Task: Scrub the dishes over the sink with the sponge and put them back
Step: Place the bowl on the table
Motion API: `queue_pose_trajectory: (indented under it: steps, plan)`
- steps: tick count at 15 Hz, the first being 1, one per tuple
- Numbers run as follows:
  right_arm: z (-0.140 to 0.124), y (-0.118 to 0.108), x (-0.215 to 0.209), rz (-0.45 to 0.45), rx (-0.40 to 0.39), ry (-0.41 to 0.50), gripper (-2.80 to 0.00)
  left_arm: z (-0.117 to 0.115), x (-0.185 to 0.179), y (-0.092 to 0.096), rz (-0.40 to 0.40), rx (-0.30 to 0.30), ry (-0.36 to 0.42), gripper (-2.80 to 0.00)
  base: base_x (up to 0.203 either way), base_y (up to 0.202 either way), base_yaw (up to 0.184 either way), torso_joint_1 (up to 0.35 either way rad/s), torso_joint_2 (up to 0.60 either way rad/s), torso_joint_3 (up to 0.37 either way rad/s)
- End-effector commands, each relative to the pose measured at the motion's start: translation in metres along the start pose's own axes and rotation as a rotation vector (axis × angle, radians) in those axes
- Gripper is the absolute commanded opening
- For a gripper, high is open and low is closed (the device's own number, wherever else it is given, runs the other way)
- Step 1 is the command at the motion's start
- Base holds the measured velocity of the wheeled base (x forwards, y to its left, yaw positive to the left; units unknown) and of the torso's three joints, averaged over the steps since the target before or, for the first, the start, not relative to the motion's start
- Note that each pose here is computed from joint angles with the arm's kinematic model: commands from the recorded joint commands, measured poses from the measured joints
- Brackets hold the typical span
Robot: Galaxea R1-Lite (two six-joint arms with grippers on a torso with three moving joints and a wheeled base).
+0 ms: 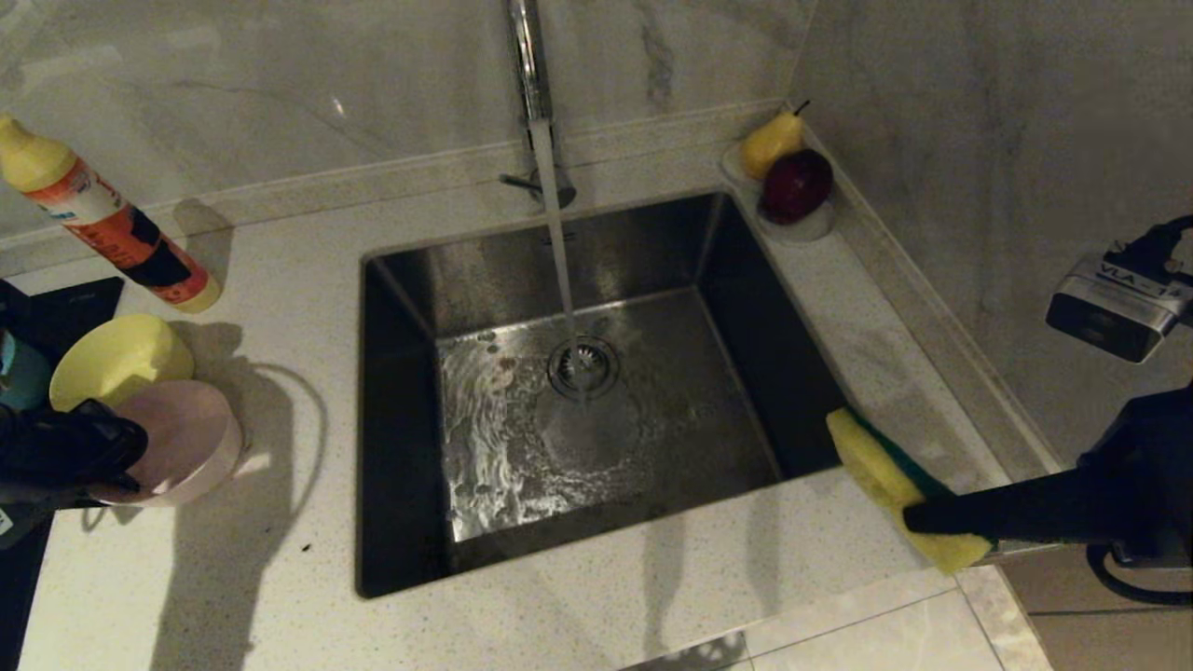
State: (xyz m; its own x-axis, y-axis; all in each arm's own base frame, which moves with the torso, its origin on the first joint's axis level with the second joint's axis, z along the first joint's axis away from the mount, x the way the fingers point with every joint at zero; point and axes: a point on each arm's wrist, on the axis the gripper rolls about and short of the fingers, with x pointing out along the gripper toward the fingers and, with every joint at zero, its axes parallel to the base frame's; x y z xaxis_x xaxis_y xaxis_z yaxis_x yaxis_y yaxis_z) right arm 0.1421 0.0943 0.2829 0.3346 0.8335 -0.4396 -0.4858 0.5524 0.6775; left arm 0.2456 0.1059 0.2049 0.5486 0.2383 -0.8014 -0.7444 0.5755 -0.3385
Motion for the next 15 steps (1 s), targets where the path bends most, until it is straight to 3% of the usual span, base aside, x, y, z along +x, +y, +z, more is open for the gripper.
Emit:
queue_pose_trajectory:
  steps: [1,5,8,9,12,15]
  plan:
    - [-0.001,0.000,-0.001,0.001,0.003,0.001,-2.80,0.006,-0.005,0.000,-0.016,-0.014,-0.024,0.00,0.000,0.000,0.000,0.000,0.00,0.000]
    - [-0.002,-0.001,0.000,0.000,0.003,0.003,-2.80,0.016,-0.023,-0.002,-0.056,-0.026,-0.086,0.00,0.000,0.000,0.000,0.000,0.00,0.000]
    - [-0.002,-0.002,0.000,-0.004,0.006,0.004,-2.80,0.027,-0.072,-0.012,-0.221,-0.005,-0.192,0.00,0.000,0.000,0.000,0.000,0.00,0.000]
    - [-0.001,-0.004,-0.001,-0.010,0.010,-0.002,-2.80,0.032,-0.087,-0.017,-0.280,0.021,-0.223,-2.79,0.000,0.000,0.000,0.000,0.00,0.000]
    - [-0.001,-0.004,-0.003,-0.013,0.010,-0.012,-2.80,0.046,-0.117,-0.031,-0.364,0.132,-0.322,-2.80,0.000,0.000,0.000,0.000,0.00,0.000]
    - [-0.003,-0.003,-0.006,-0.011,0.008,-0.015,-2.80,0.062,-0.110,-0.046,-0.383,0.403,-0.459,-2.80,0.000,0.000,0.000,0.000,0.00,0.000]
